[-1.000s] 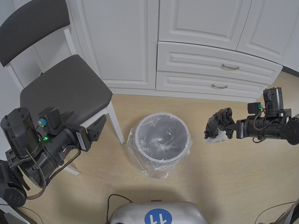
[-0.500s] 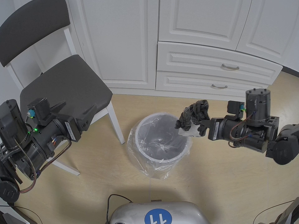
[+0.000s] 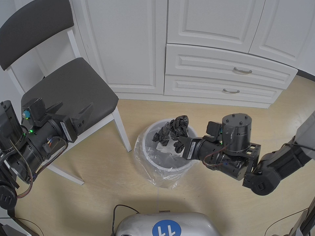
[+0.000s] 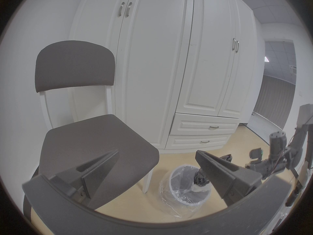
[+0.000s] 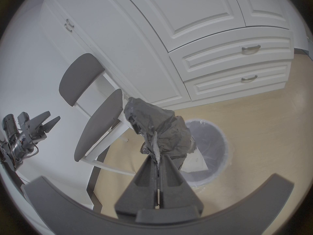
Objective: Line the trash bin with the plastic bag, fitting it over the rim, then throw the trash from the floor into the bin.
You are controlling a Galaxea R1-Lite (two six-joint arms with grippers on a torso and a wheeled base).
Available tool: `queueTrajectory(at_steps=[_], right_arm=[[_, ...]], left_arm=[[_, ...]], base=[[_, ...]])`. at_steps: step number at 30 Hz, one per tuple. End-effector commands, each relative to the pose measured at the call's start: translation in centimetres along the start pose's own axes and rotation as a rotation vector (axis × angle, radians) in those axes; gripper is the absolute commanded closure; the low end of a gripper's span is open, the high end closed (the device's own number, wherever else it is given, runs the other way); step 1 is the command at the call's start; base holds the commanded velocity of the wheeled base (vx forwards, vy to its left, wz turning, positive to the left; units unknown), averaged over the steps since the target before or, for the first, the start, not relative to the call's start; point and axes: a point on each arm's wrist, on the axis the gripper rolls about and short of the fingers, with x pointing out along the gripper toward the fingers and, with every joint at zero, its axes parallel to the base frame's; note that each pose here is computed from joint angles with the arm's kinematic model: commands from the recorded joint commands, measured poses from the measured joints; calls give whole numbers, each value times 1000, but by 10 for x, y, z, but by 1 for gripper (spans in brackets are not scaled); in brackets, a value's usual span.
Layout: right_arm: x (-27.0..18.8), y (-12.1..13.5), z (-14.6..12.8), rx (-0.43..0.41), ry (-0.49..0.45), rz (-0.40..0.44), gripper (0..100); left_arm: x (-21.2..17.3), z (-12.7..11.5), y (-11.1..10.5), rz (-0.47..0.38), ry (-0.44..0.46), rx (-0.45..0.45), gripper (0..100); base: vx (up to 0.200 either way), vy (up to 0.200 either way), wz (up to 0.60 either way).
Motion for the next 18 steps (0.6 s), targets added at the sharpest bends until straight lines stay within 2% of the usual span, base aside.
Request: queueTrajectory(at_steps=[1, 4, 8, 18], right_arm=[[34, -14, -41, 2, 40, -23, 100], [42, -19, -48, 7, 12, -19, 100], [57, -39, -58, 20, -47, -25, 100], [66, -51, -64, 24, -56, -40, 100]], left_arm=[[2, 2, 8, 19, -8, 0, 0], [2, 2, 9, 22, -10, 0, 0], [2, 3, 9, 22, -15, -1, 0], [2, 4, 9, 22, -18, -1, 0]], base=[[0, 0, 0], [0, 0, 0], [0, 0, 0], [0, 0, 0]])
